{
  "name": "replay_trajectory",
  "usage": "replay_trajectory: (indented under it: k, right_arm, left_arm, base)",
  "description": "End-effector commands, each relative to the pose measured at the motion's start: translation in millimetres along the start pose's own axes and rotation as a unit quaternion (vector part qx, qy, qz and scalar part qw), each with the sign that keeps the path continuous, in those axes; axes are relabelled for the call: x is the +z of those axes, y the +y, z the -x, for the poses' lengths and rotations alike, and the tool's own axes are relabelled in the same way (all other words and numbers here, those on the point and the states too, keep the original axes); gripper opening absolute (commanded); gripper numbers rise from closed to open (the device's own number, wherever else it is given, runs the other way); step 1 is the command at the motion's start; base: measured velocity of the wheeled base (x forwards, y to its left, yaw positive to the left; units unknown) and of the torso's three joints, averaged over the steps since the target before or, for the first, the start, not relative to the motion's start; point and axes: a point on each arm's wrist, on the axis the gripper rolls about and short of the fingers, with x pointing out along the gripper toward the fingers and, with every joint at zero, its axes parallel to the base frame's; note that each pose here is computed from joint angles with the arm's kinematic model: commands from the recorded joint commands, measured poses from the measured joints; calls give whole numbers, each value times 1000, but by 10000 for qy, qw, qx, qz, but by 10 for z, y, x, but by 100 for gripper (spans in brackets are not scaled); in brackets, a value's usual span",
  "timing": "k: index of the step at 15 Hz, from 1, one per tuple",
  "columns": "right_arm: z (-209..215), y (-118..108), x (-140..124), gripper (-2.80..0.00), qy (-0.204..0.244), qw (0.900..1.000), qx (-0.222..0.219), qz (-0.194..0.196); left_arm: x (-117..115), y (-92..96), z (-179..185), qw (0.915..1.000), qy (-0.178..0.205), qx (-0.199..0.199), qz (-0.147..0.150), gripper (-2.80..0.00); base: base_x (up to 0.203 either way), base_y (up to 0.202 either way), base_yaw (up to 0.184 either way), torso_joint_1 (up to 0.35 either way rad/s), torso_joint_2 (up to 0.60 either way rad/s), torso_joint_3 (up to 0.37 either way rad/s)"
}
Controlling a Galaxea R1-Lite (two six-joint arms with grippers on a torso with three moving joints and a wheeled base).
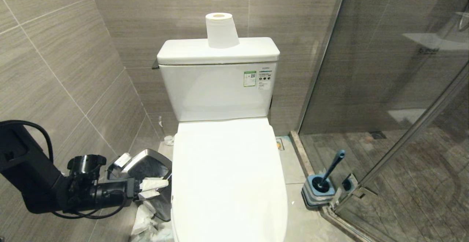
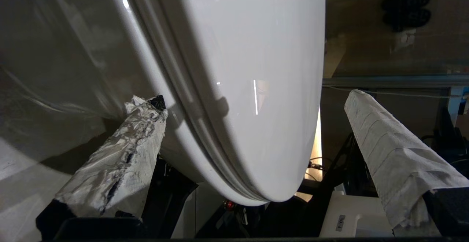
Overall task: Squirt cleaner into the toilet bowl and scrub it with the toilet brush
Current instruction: Use the left hand to lift the toilet lid slightly
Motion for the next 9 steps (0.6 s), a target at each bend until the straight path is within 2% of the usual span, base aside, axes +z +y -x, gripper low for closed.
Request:
replay_trajectory:
  k: [1, 7, 9]
  right_arm:
    - [0, 0, 0, -280, 1, 10000, 2, 3]
    - [0, 0, 0, -280, 1, 10000, 2, 3]
    - [0, 0, 0, -280, 1, 10000, 2, 3]
  left_arm:
    - [21, 34, 70, 9999, -109, 20, 19, 0]
    - [-3, 106, 133, 9998, -186, 57, 98, 0]
    - [8, 36, 200, 9994, -237, -257, 35, 0]
  base:
    - [0, 0, 0, 3, 7, -203]
    - [0, 0, 0, 3, 4, -176]
    - [0, 0, 0, 0, 6, -40]
